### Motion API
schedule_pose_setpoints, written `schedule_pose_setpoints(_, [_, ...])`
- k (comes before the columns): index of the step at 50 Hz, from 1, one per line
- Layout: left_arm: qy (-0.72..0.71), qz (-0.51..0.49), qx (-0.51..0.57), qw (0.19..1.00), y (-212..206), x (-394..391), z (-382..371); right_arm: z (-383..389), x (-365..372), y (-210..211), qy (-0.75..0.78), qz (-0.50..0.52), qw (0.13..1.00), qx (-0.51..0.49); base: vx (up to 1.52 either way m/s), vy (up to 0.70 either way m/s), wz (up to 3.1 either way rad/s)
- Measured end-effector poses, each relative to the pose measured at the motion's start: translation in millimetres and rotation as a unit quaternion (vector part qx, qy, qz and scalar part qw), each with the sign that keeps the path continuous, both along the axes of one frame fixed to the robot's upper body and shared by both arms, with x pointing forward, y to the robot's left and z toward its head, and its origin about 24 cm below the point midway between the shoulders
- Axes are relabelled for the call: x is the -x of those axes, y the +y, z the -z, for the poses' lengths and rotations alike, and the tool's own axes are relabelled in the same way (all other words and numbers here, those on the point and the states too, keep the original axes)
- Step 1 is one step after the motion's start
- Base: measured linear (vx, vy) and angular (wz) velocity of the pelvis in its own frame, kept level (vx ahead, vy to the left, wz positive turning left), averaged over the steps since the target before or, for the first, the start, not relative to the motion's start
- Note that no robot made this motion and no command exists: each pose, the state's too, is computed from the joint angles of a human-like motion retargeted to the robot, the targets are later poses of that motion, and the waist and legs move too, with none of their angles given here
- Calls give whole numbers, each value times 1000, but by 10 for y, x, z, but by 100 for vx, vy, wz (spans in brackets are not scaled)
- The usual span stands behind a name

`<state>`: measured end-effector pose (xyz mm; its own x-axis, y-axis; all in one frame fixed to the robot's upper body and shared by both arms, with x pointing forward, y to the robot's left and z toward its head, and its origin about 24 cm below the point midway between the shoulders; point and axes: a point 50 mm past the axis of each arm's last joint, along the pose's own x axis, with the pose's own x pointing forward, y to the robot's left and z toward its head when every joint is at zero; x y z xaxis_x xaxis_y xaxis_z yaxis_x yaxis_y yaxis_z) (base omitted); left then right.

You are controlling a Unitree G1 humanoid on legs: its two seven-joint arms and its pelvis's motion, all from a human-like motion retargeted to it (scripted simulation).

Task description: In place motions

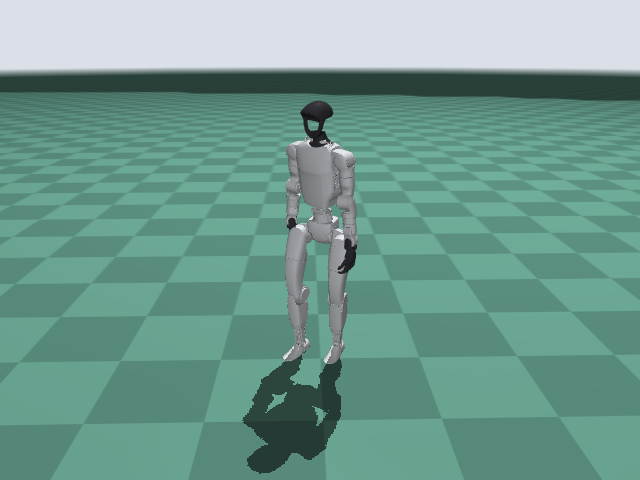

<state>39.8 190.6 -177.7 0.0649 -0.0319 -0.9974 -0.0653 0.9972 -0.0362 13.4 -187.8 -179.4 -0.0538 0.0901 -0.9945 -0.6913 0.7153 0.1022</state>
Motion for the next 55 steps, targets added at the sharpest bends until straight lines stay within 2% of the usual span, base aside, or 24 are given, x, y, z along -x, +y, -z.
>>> schedule_pose_setpoints(8, [-2,-9,-4,1000,82,45,-6,-20,-127,-135,-13,-49,998,25,-18,8,-357])
schedule_pose_setpoints(19, [-9,-12,-28,999,170,-6,-18,-60,-121,-367,-2,13,998,69,-9,9,-332])
schedule_pose_setpoints(32, [-101,47,-20,994,65,-640,-102,-101,607,-348,100,142,980,99,-6,5,-25])
schedule_pose_setpoints(36, [-108,47,-12,993,-15,-600,-82,-154,843,-368,139,163,970,116,16,18,-39])
schedule_pose_setpoints(40, [-75,30,-13,997,17,-313,-30,-179,894,-406,160,139,970,121,25,20,-118])
schedule_pose_setpoints(44, [-14,-26,-18,999,72,177,13,-122,651,-351,143,78,981,102,21,14,-183])
schedule_pose_setpoints(48, [40,-84,-11,996,66,551,10,-34,88,-201,65,14,996,51,-2,11,-196])
schedule_pose_setpoints(55, [77,-84,5,993,-50,696,7,-77,-715,113,-85,-24,996,-31,-17,7,-161])
